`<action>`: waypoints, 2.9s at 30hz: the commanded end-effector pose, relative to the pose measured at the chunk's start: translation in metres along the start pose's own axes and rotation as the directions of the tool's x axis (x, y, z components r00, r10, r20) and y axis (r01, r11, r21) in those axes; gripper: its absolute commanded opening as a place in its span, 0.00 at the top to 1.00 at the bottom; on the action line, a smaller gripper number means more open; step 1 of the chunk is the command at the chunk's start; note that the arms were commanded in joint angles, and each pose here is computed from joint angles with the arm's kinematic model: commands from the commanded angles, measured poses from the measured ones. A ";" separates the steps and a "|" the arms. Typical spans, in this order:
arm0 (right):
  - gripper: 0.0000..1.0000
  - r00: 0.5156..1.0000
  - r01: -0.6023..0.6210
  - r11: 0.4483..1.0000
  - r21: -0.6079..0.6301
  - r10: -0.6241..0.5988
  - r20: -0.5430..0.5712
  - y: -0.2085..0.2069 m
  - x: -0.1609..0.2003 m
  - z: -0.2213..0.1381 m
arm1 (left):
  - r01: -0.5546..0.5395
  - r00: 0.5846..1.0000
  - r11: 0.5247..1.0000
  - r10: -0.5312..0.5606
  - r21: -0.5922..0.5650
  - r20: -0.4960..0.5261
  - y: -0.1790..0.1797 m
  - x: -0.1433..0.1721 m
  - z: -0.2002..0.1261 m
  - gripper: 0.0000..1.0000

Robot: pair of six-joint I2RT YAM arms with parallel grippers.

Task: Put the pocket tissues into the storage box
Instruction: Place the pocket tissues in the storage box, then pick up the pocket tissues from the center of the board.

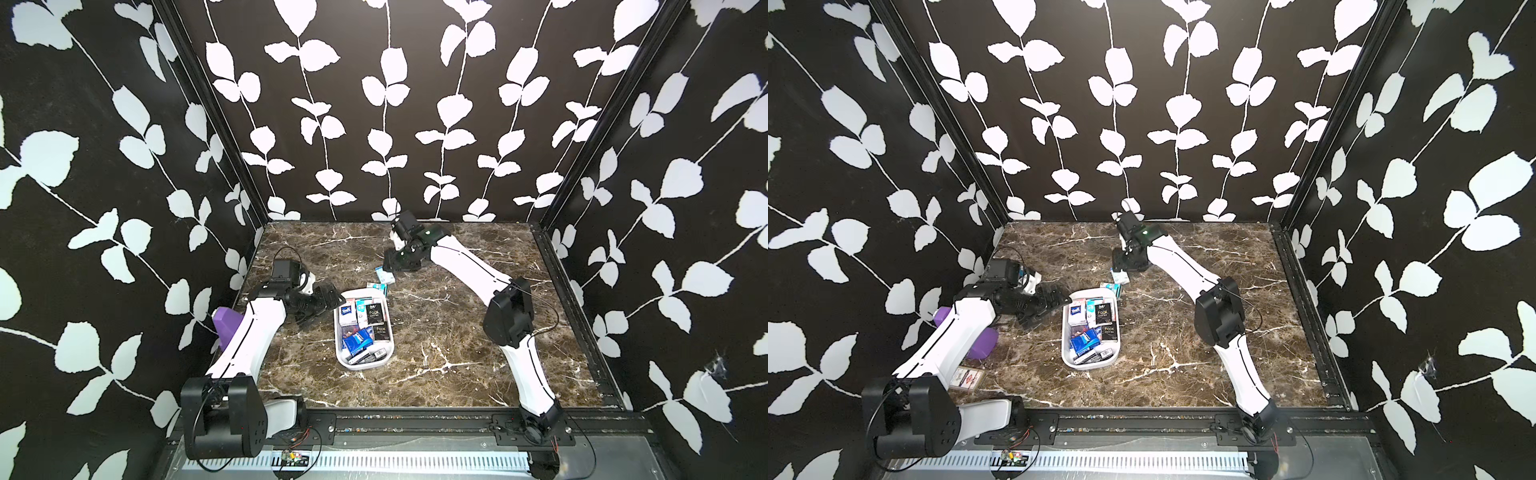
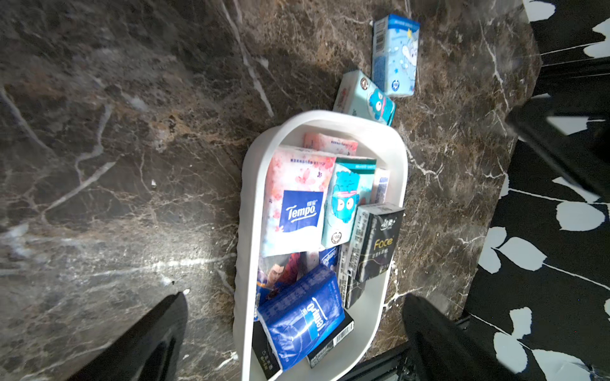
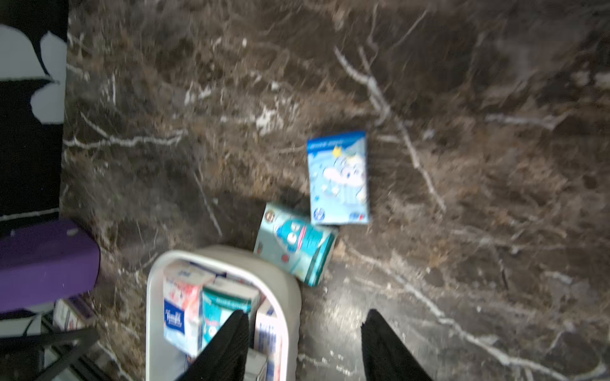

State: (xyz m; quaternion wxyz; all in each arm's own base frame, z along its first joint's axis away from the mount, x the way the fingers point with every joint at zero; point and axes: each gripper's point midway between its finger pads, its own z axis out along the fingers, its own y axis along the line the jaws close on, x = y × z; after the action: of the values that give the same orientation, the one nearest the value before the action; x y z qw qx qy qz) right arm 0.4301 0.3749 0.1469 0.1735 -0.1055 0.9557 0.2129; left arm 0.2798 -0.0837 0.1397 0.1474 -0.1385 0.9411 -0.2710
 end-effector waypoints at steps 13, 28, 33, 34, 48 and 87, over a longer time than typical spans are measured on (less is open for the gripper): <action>0.41 0.995 -0.090 0.989 -0.115 0.086 -0.041 -0.024 -0.023 0.090 | -0.021 0.999 0.990 0.025 -0.139 0.024 0.010 -0.016 -0.020 0.01; 0.93 0.977 -0.206 0.972 -0.109 0.198 -0.085 -0.034 -0.009 0.120 | -0.016 0.999 0.990 0.020 -0.142 0.027 0.011 -0.020 -0.017 0.01; 0.85 0.987 -0.160 0.981 -0.109 0.155 -0.052 -0.029 -0.017 0.100 | -0.009 1.000 0.993 0.012 -0.121 0.028 0.009 -0.020 -0.014 0.01; 0.77 0.988 -0.149 0.983 -0.110 0.144 -0.051 -0.028 -0.016 0.097 | -0.005 1.000 0.993 0.008 -0.115 0.028 0.009 -0.019 -0.013 0.01; 0.48 0.992 -0.109 0.982 -0.155 0.097 -0.081 0.004 0.003 0.115 | -0.005 1.000 0.994 0.008 -0.109 0.027 0.009 -0.013 -0.016 0.01; 1.00 0.997 -0.058 0.967 -0.249 0.069 0.035 0.079 0.020 -0.032 | -0.029 0.999 0.999 0.030 -0.039 0.036 0.002 -0.003 -0.014 0.01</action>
State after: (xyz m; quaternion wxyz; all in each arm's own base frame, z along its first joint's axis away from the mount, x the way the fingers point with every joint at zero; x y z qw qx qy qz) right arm 0.4260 0.4220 0.2241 0.2183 -0.0487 0.9044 0.3632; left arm 0.2806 -0.0707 0.1492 0.1589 -0.1334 0.9503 -0.2321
